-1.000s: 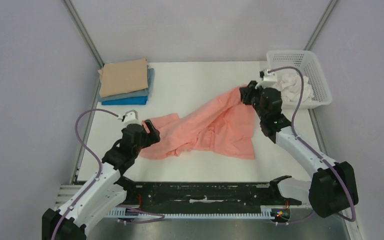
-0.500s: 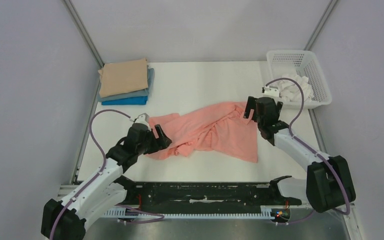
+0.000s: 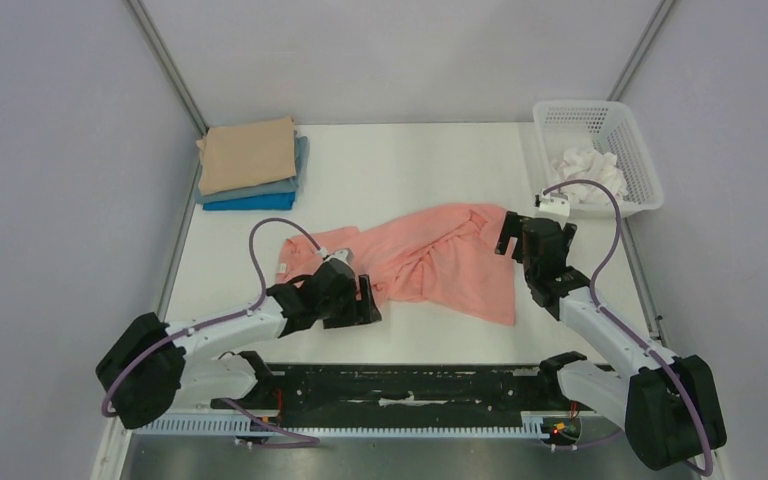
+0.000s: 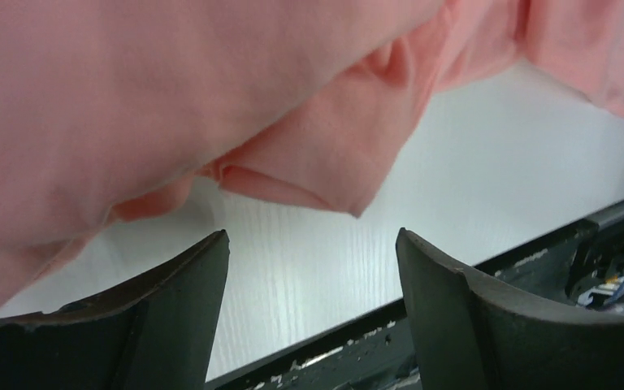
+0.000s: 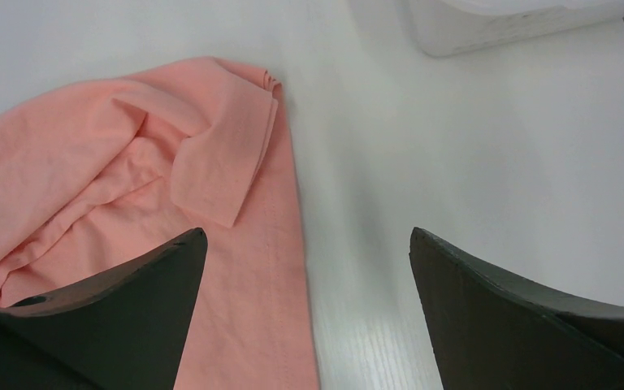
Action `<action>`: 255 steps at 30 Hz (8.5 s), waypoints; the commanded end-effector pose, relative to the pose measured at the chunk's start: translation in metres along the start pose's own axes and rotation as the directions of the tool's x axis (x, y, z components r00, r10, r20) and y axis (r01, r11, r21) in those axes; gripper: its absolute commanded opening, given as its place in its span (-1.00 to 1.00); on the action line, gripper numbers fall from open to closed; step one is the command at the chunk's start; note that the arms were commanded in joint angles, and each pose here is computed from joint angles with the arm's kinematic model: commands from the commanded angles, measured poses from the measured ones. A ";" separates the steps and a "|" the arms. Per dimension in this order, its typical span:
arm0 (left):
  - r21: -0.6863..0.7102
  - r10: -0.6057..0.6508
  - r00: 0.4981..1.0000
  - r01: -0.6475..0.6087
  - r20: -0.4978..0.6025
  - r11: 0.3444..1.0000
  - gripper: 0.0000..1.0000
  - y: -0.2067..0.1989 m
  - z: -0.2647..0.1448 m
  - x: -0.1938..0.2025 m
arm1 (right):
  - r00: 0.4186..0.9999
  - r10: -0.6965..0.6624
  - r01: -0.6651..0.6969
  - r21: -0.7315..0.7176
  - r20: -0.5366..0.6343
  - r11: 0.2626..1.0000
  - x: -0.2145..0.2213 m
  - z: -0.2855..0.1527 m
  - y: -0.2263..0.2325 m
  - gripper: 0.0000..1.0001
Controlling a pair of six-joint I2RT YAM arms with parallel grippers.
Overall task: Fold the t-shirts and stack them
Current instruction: Flatten out the tshirt
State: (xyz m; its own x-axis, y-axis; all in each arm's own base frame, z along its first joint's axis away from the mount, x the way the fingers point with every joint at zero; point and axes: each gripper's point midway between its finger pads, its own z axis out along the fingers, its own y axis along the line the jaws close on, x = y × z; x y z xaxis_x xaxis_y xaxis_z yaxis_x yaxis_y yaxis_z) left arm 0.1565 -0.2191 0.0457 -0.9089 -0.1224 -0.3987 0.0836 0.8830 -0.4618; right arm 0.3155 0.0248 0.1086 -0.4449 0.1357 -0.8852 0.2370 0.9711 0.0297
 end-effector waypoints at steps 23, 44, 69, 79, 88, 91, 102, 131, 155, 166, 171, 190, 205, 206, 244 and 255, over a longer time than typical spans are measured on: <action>-0.064 -0.169 0.961 0.187 0.218 0.980 -0.95 0.006 -0.005 -0.037 | 0.999 0.006 -0.006 -0.001 0.038 1.000 -0.007 0.004 0.001 0.96; -0.190 -0.145 0.851 0.273 0.505 0.943 -0.95 0.059 -0.064 -0.107 | 0.995 0.001 -0.035 -0.347 -0.098 0.937 0.008 0.043 0.093 0.77; -0.241 -0.138 0.837 0.305 0.529 0.921 -0.96 0.079 -0.068 -0.115 | 0.977 -0.043 -0.008 -0.237 -0.208 0.971 0.027 0.092 0.096 -0.97; -0.087 -0.142 0.719 0.272 0.680 0.958 -0.95 0.034 -0.145 -0.169 | 0.996 0.027 0.002 -0.337 0.081 0.942 -0.076 0.014 0.089 -1.00; 0.094 -0.110 0.496 0.056 0.862 0.994 -0.95 -0.039 -0.312 -0.225 | 0.894 0.147 0.068 -0.454 0.423 0.888 -0.217 -0.123 0.071 -1.00; 0.119 -0.088 0.436 -0.044 0.896 0.992 -0.95 -0.065 -0.362 -0.237 | 0.834 0.198 0.090 -0.482 0.515 0.871 -0.258 -0.170 0.063 -1.00; 0.112 -0.025 0.277 -0.301 0.960 0.947 -0.96 -0.127 -0.487 -0.254 | 0.655 0.290 0.209 -0.536 0.698 0.818 -0.349 -0.302 0.041 -1.00; -0.297 0.293 0.146 0.004 0.945 0.955 -0.96 -0.116 -0.394 -0.501 | 0.688 0.152 -0.009 -0.201 0.710 0.980 -0.446 -0.119 0.041 -1.00; 0.095 0.141 0.867 -0.211 0.479 0.973 -0.95 -0.019 -0.049 -0.163 | 0.979 -0.128 0.174 -0.323 0.159 0.930 -0.049 -0.025 0.030 -0.95; -0.030 -0.020 0.973 0.028 0.228 0.999 -0.96 0.028 -0.016 -0.067 | 0.959 -0.114 0.085 -0.120 -0.260 0.989 0.085 -0.027 -0.025 -0.98; -0.043 -0.055 0.991 0.061 0.124 0.997 -0.96 0.023 -0.021 -0.027 | 0.952 -0.091 0.081 -0.044 -0.291 0.996 0.086 -0.038 -0.040 -0.98; -0.205 -0.156 0.978 0.125 -0.142 0.971 -0.95 0.015 -0.048 0.036 | 0.865 -0.114 0.135 0.010 -0.488 0.991 0.094 -0.068 -0.055 -0.89; -0.142 0.047 0.991 -0.028 0.128 0.989 0.61 -0.031 -0.078 -0.050 | 0.985 -0.108 0.087 -0.155 -0.134 0.984 0.002 -0.071 -0.021 0.96; -0.148 0.040 0.983 -0.014 0.178 0.989 0.62 -0.032 -0.074 -0.067 | 0.990 -0.105 0.086 -0.189 -0.092 0.978 -0.007 -0.069 -0.014 0.96; -0.339 -0.212 0.975 0.220 0.062 0.914 0.56 0.068 0.000 -0.116 | 0.998 -0.012 -0.011 -0.390 -0.057 0.921 0.025 -0.005 0.045 0.96; -0.352 -0.188 0.980 0.198 0.064 0.915 0.56 0.065 0.063 -0.170 | 0.990 -0.039 -0.017 -0.396 -0.133 0.918 0.032 0.019 0.057 0.96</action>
State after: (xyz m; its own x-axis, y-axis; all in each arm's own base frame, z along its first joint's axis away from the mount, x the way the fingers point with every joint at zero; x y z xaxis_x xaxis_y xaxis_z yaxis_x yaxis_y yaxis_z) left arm 0.3186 -0.1649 0.0533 -0.8634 -0.3566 -0.3568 -0.2798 0.9271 -0.2496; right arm 0.3055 0.0732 0.0569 -0.6055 0.1201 -0.7868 -0.0868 0.9727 0.2153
